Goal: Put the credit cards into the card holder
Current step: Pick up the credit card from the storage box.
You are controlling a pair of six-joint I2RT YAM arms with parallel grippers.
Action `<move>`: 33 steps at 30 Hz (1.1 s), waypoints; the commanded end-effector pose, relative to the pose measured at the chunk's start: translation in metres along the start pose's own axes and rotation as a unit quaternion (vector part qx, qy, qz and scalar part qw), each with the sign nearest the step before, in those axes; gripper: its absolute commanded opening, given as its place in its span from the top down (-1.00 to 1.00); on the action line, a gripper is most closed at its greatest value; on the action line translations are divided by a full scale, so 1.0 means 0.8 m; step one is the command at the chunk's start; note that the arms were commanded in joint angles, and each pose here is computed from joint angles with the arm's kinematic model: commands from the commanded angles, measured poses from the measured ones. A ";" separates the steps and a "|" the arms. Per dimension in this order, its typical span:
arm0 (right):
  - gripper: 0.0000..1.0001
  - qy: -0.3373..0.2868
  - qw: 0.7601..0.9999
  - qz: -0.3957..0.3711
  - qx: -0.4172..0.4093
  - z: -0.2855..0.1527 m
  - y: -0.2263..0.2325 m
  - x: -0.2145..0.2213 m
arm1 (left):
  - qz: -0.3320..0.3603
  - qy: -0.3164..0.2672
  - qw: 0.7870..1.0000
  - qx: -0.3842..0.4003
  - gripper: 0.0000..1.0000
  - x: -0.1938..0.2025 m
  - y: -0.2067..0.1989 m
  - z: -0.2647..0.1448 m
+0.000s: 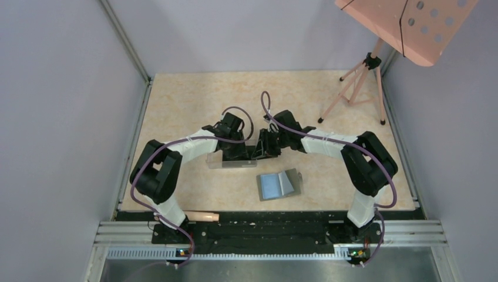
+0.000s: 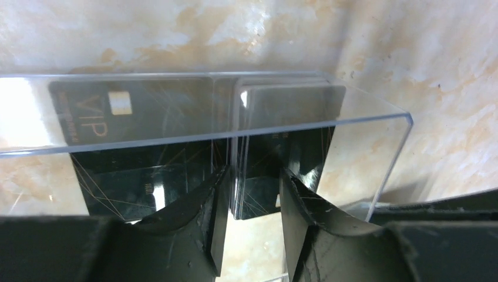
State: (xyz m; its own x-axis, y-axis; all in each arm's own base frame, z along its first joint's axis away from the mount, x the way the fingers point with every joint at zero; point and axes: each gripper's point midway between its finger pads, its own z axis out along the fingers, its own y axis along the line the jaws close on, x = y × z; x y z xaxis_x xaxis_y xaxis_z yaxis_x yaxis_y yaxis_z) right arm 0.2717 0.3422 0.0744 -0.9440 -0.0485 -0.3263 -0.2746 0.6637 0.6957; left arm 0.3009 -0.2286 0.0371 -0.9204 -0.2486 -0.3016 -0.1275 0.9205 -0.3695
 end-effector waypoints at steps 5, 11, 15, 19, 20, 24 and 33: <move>0.34 -0.008 1.000 -0.014 -0.019 -0.001 0.014 -0.005 | 0.019 -0.007 0.999 0.035 0.51 -0.005 -0.026 -0.007; 0.35 -0.005 1.000 -0.014 -0.018 -0.001 0.013 -0.003 | 0.037 0.003 0.999 0.013 0.44 0.001 -0.023 -0.005; 0.34 -0.004 1.000 -0.012 -0.017 -0.001 0.011 -0.003 | 0.049 0.000 0.999 -0.016 0.09 0.001 -0.015 -0.006; 0.35 -0.005 1.000 -0.013 -0.018 -0.002 0.013 -0.004 | 0.053 0.005 0.998 -0.027 0.04 0.003 -0.012 -0.007; 0.35 -0.005 1.000 -0.014 -0.018 -0.002 0.013 -0.003 | 0.056 -0.003 0.998 -0.037 0.05 -0.001 -0.009 -0.007; 0.35 -0.004 1.000 -0.012 -0.016 -0.001 0.012 -0.002 | 0.064 -0.010 0.996 -0.056 0.12 -0.004 -0.004 -0.010; 0.35 -0.003 1.000 -0.011 -0.012 -0.001 0.009 -0.002 | 0.066 -0.008 0.996 -0.050 0.34 -0.001 -0.010 -0.005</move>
State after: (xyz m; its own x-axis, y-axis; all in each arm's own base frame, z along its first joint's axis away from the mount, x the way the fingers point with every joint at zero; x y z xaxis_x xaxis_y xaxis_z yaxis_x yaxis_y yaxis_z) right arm 0.2714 0.3416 0.0740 -0.9449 -0.0489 -0.3238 -0.2726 0.6652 0.6952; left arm 0.2934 -0.2275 0.0411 -0.9302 -0.1364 -0.3408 -0.0595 0.9722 -0.2266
